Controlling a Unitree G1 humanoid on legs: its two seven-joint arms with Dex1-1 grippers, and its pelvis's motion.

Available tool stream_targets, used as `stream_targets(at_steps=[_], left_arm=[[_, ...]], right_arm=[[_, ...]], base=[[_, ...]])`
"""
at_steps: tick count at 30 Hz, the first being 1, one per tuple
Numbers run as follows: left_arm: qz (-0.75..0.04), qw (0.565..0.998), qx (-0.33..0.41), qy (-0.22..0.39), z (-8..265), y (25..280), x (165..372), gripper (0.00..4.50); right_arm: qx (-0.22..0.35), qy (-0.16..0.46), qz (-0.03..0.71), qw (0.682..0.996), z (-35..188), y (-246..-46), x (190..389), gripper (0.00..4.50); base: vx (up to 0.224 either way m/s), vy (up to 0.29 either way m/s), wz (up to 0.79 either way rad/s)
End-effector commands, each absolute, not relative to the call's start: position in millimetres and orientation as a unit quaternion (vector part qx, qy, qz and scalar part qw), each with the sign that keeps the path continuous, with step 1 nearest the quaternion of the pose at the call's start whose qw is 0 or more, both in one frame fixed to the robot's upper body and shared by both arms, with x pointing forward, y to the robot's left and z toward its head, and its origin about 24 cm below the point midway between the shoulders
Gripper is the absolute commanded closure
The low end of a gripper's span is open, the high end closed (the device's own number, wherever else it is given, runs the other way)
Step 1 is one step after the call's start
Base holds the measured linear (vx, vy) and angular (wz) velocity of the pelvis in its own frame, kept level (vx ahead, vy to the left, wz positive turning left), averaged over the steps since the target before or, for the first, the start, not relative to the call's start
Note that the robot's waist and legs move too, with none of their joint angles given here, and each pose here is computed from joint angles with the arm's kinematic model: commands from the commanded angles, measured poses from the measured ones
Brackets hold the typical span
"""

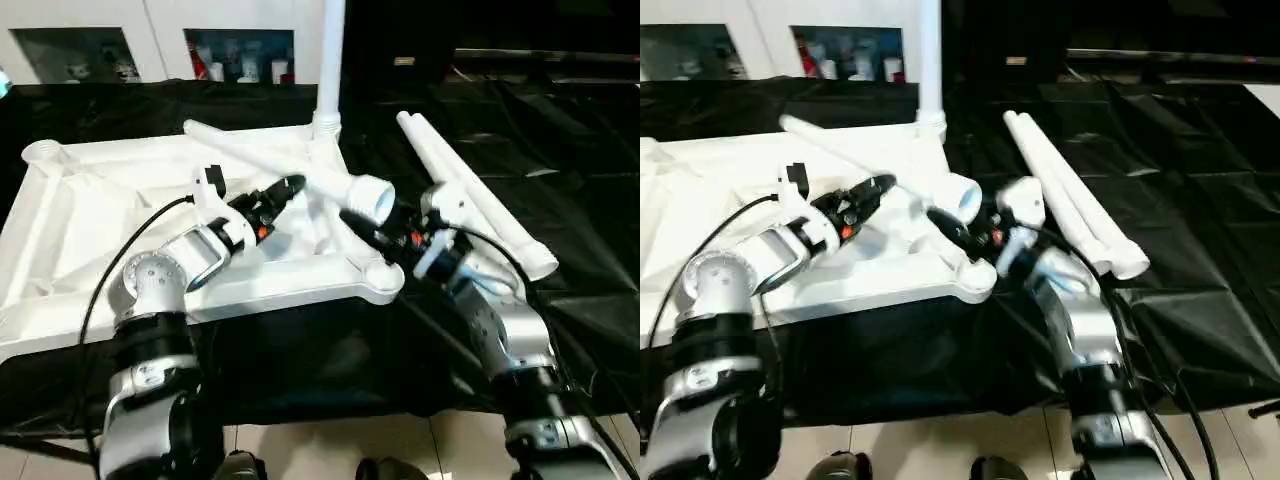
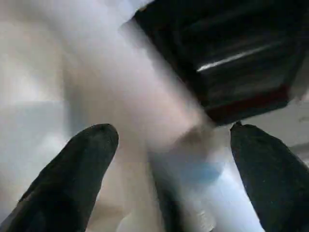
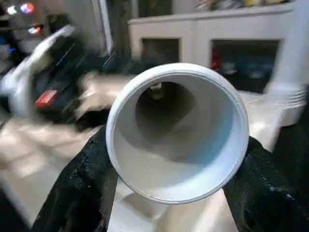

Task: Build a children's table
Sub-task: Insert table leg to table base

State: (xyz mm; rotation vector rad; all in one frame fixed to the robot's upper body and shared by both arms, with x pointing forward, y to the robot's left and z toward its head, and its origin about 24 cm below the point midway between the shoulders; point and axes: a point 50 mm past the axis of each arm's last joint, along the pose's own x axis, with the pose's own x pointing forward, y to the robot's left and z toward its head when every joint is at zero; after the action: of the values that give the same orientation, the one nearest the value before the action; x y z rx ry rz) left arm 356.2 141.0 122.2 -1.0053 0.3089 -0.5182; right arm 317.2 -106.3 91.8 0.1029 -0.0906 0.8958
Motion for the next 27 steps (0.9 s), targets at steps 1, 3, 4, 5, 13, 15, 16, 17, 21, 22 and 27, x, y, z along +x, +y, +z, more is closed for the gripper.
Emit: stream_targets(at_steps=[1,3,4,5,13,15,16,17,21,22,27], left_arm=[[-0.259,0.819,-0.497,0.123,133.8,137.5,359.2,0.00],[-0.265,0.812,-0.506,0.121,136.5,137.8,359.5,0.00],[-0.262,0.812,-0.507,0.123,135.9,138.2,359.6,0.00],[-0.260,0.812,-0.507,0.125,135.3,138.4,359.8,0.00],[-0.254,0.824,-0.489,0.136,129.1,137.0,358.9,0.00],[-0.245,0.828,-0.485,0.139,127.1,138.5,359.6,0.00],[-0.240,0.829,-0.484,0.140,126.3,139.2,360.1,0.34],[-0.237,0.832,-0.482,0.141,125.8,139.8,360.6,0.34],[-0.232,0.840,-0.470,0.141,126.2,141.3,361.8,0.57],[-0.233,0.840,-0.471,0.139,127.3,141.4,362.1,0.80],[-0.233,0.842,-0.469,0.131,131.1,143.1,364.6,1.17]], right_arm=[[0.045,-0.051,0.448,0.891,95.5,-103.2,314.3,1.90],[0.045,-0.050,0.446,0.892,95.0,-103.6,314.1,1.91],[0.045,-0.049,0.446,0.893,94.7,-103.9,314.0,1.91],[0.045,-0.048,0.446,0.893,94.6,-104.1,313.8,1.92],[0.044,-0.045,0.451,0.890,93.4,-103.0,311.8,1.93],[0.042,-0.044,0.452,0.890,93.1,-102.9,312.2,1.93],[0.042,-0.044,0.452,0.890,93.1,-102.9,312.3,1.93],[0.041,-0.044,0.452,0.890,93.1,-103.1,312.3,1.93],[0.041,-0.043,0.453,0.890,93.3,-104.3,312.3,1.93],[0.040,-0.043,0.453,0.890,93.2,-104.5,312.3,1.93],[0.040,-0.042,0.453,0.889,92.4,-104.7,311.7,1.93]], base=[[0.000,0.000,0.00],[0.000,0.000,0.00],[0.000,0.000,0.00],[0.000,0.000,0.00],[0.000,0.000,0.00],[0.000,0.000,0.00],[0.000,0.000,0.00],[0.000,0.000,0.00],[0.000,0.000,0.00],[0.000,0.000,0.00],[0.000,0.000,0.00]])
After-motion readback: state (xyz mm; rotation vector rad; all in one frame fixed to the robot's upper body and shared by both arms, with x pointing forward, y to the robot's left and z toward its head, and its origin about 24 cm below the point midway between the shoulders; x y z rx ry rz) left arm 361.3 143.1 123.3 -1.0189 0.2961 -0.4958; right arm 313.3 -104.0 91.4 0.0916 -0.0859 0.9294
